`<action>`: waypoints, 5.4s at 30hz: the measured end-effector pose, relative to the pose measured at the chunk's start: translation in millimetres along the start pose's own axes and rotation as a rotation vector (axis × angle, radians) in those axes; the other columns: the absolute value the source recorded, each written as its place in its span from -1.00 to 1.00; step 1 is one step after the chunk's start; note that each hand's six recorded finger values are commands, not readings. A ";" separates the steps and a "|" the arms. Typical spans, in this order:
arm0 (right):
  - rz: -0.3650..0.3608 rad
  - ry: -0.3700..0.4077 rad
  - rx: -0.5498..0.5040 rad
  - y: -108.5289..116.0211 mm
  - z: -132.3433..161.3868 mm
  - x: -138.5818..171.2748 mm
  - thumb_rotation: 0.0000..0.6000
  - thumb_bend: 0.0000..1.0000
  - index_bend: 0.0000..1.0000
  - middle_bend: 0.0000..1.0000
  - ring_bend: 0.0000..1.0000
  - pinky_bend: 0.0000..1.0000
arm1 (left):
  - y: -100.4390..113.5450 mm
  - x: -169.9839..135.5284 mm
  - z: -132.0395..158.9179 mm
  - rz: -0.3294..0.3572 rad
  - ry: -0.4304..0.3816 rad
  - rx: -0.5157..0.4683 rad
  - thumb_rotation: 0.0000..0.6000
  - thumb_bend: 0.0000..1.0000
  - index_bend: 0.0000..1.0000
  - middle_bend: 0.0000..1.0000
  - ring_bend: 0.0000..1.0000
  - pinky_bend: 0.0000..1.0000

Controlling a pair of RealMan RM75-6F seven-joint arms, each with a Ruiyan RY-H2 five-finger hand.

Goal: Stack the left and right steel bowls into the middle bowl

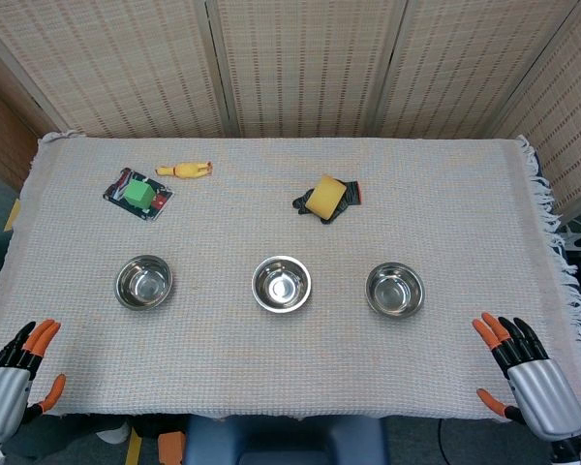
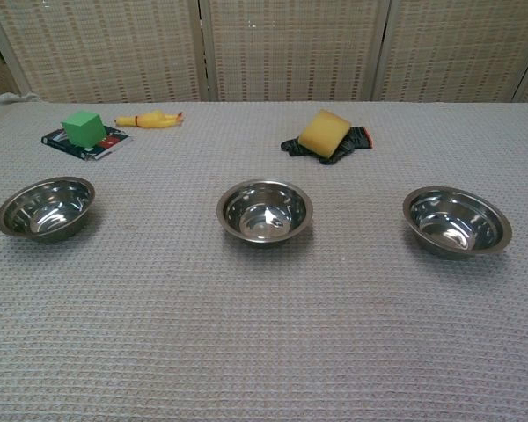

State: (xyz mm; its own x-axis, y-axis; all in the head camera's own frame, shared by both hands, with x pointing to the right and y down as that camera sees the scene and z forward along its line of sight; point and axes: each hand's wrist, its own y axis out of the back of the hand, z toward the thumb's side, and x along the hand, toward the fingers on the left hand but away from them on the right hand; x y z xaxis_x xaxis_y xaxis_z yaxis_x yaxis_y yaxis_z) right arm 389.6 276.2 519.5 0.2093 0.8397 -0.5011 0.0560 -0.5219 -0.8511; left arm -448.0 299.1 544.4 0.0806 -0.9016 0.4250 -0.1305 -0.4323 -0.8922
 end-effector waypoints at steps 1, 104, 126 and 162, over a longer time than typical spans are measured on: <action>0.001 0.000 0.001 -0.3 0.2 0.0 1.00 -0.83 -1.00 -1.00 -1.00 -1.00 | -0.2 -0.2 0.2 0.000 0.000 0.000 1.00 -0.17 -0.90 -0.91 -1.00 -0.62; 0.114 -0.014 0.068 -47.1 -4.7 -79.9 1.00 -0.82 -0.91 -1.00 -1.00 -1.00 | -105.5 172.7 192.5 0.038 -0.385 0.251 1.00 -0.17 -0.89 -0.80 -1.00 -0.67; 0.053 0.104 0.136 -115.9 51.6 -186.3 1.00 -0.18 0.55 -0.60 -1.00 -0.97 | -74.4 161.8 121.5 0.046 -0.280 0.238 1.00 -0.17 -0.88 -0.82 -1.00 -0.67; -0.057 0.411 -0.052 -129.3 211.6 -250.4 1.00 -0.76 -1.00 -0.92 -1.00 -1.00 | 29.0 135.8 53.0 0.204 -0.153 0.097 1.00 -0.17 -0.86 -0.76 -0.94 -0.66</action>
State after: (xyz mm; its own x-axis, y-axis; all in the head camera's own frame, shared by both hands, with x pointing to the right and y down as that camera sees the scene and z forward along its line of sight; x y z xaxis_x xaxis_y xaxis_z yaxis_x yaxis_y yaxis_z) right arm 123.4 165.2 722.0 0.5763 0.7429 -0.3407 0.1258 -0.4925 -0.8612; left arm -388.5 164.9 568.1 0.2122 -0.9536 0.2138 -0.0642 -0.2319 -0.9706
